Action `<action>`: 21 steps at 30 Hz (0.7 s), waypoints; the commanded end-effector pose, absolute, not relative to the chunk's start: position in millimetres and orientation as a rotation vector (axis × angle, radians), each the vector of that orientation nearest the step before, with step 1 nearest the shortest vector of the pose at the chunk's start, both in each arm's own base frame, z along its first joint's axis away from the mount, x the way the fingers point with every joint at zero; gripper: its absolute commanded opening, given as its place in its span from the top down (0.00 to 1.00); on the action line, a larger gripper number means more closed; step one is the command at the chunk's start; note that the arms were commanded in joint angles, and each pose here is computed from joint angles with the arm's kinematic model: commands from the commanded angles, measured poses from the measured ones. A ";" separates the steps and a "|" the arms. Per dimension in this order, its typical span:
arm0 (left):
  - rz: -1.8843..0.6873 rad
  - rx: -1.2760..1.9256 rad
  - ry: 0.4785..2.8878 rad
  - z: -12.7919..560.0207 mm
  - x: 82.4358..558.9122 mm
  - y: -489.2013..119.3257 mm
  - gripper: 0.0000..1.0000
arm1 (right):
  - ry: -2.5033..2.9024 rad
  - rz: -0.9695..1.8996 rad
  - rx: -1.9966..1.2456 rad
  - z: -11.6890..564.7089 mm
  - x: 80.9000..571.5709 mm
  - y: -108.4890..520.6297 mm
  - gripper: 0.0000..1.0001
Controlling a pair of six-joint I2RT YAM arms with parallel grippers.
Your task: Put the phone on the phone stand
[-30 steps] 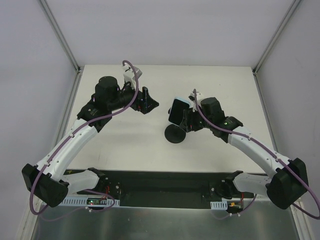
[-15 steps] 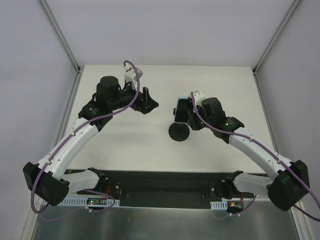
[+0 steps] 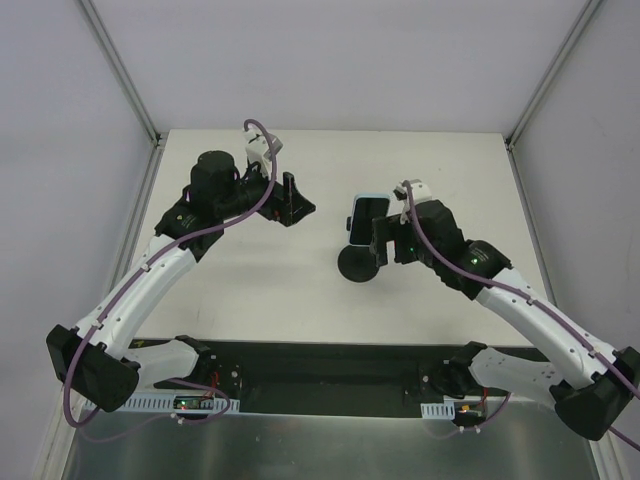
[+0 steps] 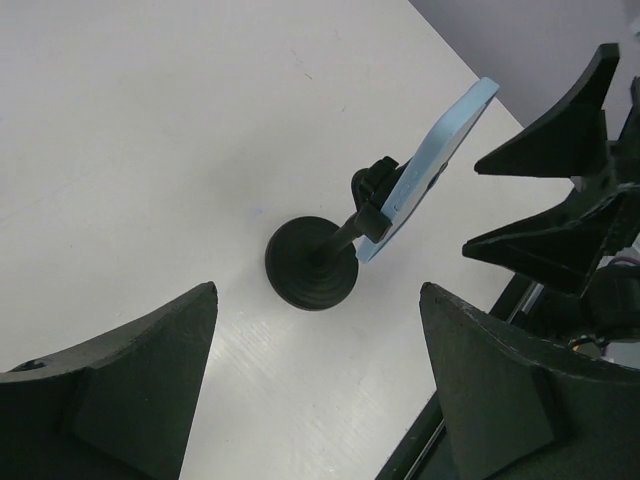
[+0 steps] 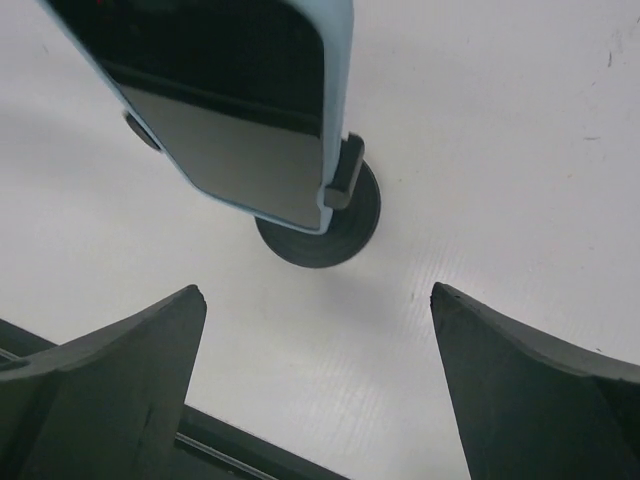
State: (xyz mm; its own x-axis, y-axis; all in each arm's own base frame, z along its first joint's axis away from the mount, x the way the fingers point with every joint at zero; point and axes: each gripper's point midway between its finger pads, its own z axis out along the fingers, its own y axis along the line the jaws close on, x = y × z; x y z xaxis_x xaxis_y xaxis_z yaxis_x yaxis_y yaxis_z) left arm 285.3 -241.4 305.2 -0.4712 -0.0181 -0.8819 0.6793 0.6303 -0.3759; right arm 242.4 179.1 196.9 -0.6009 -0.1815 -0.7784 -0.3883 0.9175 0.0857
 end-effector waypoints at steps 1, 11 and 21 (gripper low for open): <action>-0.933 0.519 1.865 315.0 286.0 -240.3 0.20 | 2.156 0.377 -0.071 248.4 257.1 183.6 0.03; -0.894 0.501 1.891 305.6 295.5 -235.8 0.20 | 2.124 0.261 0.033 287.1 295.2 207.1 0.03; -0.903 0.492 1.890 307.3 295.9 -234.1 0.20 | 2.089 0.143 0.041 282.0 301.7 217.6 0.03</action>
